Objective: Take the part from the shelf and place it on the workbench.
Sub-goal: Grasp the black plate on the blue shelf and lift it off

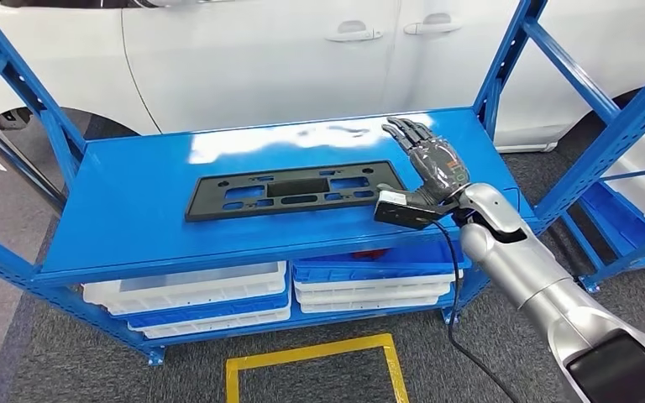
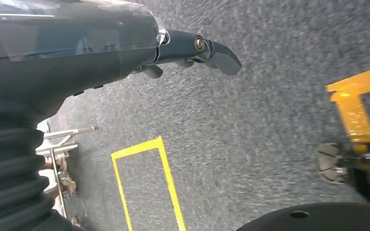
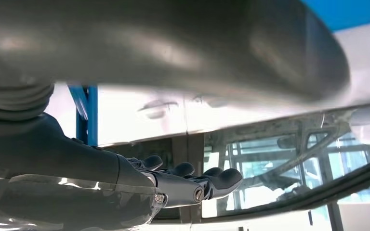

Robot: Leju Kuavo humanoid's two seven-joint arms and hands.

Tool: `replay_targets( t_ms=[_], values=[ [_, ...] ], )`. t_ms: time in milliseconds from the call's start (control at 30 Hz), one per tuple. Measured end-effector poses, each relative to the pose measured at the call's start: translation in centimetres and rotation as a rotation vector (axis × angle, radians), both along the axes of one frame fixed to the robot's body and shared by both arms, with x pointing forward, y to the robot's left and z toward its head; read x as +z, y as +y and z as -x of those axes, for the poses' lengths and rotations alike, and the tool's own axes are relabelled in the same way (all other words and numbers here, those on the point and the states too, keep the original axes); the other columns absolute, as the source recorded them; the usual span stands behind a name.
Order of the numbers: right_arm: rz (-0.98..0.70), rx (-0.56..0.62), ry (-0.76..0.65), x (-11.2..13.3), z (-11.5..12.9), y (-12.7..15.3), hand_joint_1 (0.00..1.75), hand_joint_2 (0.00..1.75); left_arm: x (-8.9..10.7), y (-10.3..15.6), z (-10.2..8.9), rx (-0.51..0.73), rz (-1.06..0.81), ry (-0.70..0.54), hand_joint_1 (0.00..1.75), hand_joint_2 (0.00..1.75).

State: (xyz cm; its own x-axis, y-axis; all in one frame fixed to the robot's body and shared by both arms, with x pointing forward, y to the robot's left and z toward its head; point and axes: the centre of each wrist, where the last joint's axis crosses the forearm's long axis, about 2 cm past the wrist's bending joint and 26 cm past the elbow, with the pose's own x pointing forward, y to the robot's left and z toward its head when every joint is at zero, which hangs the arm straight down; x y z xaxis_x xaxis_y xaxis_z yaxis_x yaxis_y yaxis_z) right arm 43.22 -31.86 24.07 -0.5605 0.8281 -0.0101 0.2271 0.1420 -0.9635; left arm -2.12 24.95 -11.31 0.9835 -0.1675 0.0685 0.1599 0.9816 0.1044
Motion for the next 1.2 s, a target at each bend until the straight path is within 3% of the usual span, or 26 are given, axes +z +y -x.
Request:
replay_targets(
  t_ms=[967, 1200],
  values=[
    [0.084, -0.015, -0.012, 1.2, -1.0, -0.4, 0.0, 1.75, 0.0, -0.1, -0.5, -0.005, 0.0, -0.01, 0.0, 0.0],
    [0.106, 0.115, -0.011, 3.3, -2.6, 1.8, 0.0, 1.75, 0.0, 0.0, -0.4, -0.008, -0.006, -0.018, 0.0, 0.0]
  ],
)
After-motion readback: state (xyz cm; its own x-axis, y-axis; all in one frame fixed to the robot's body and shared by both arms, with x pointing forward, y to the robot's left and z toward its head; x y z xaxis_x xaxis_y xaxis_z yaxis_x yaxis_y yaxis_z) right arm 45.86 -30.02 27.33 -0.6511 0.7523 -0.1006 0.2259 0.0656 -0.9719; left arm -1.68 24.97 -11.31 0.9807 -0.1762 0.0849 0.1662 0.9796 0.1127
